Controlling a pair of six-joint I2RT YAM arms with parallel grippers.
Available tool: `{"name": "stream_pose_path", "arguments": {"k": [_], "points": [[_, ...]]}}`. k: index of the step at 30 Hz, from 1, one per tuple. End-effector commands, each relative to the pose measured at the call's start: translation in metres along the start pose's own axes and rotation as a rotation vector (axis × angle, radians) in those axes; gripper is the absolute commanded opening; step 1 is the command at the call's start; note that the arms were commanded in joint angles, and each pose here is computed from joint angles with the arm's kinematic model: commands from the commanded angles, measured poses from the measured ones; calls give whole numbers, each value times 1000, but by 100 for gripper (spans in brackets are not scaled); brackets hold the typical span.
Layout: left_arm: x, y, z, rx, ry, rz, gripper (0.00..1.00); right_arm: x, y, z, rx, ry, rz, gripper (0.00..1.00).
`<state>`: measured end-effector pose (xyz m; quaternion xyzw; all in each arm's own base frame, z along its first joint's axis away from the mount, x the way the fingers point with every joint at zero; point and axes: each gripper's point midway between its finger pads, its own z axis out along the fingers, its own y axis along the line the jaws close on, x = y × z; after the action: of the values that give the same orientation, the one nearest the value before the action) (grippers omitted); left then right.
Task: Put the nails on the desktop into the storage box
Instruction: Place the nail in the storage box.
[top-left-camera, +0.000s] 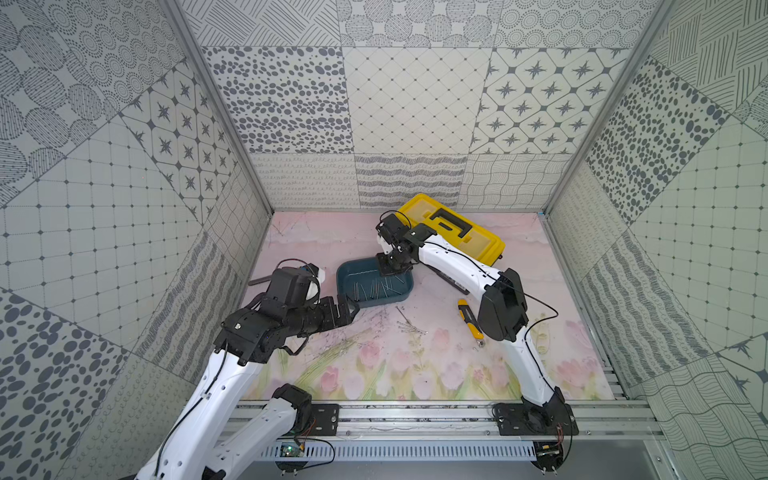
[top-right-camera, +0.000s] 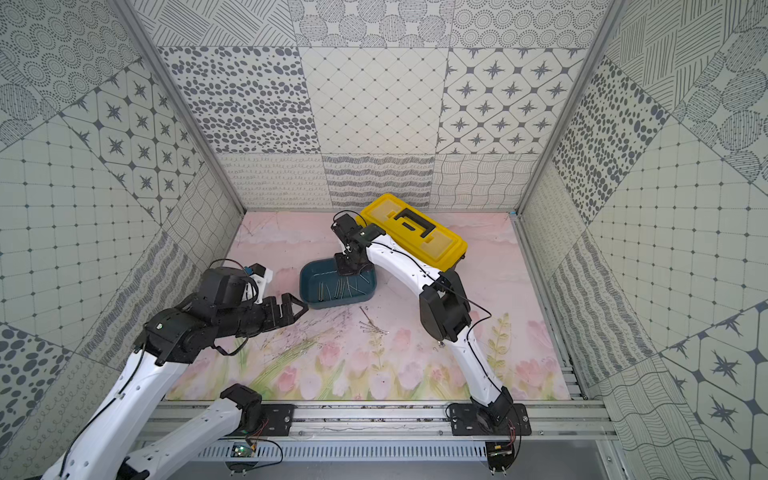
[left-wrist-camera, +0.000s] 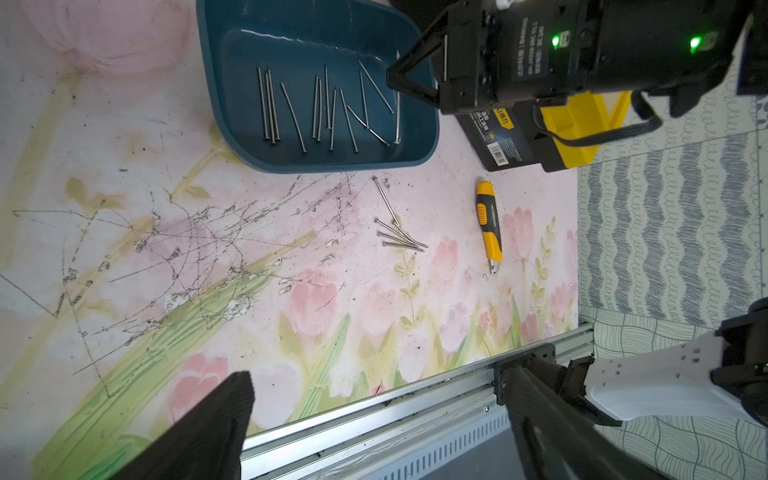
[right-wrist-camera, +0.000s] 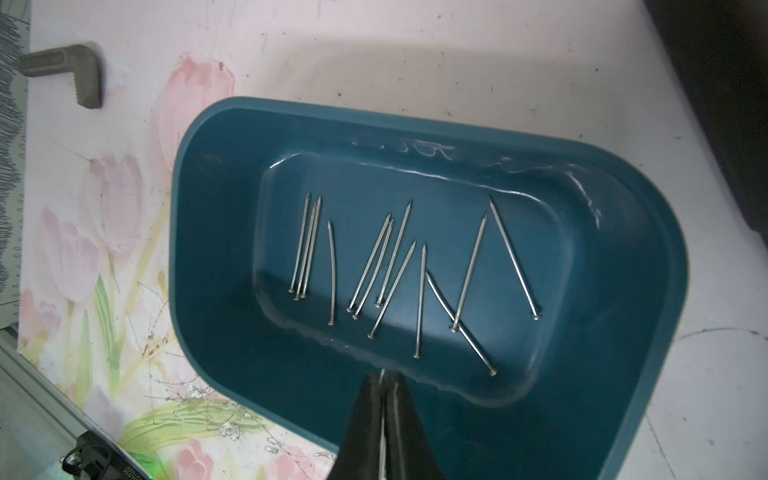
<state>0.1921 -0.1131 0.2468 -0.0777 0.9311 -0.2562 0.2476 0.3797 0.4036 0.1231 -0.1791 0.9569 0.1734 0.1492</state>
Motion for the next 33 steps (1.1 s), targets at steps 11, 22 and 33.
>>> {"name": "stream_pose_path", "arguments": {"k": [11,22,33], "points": [[18,11,6,-46,117,100,100,7,-11,36,58,46,-29,0],[17,6,23,-17,156,98,99,17,-19,51,83,82,-33,0],[14,3,39,12,171,85,99,15,-16,45,68,75,-33,18]]}}
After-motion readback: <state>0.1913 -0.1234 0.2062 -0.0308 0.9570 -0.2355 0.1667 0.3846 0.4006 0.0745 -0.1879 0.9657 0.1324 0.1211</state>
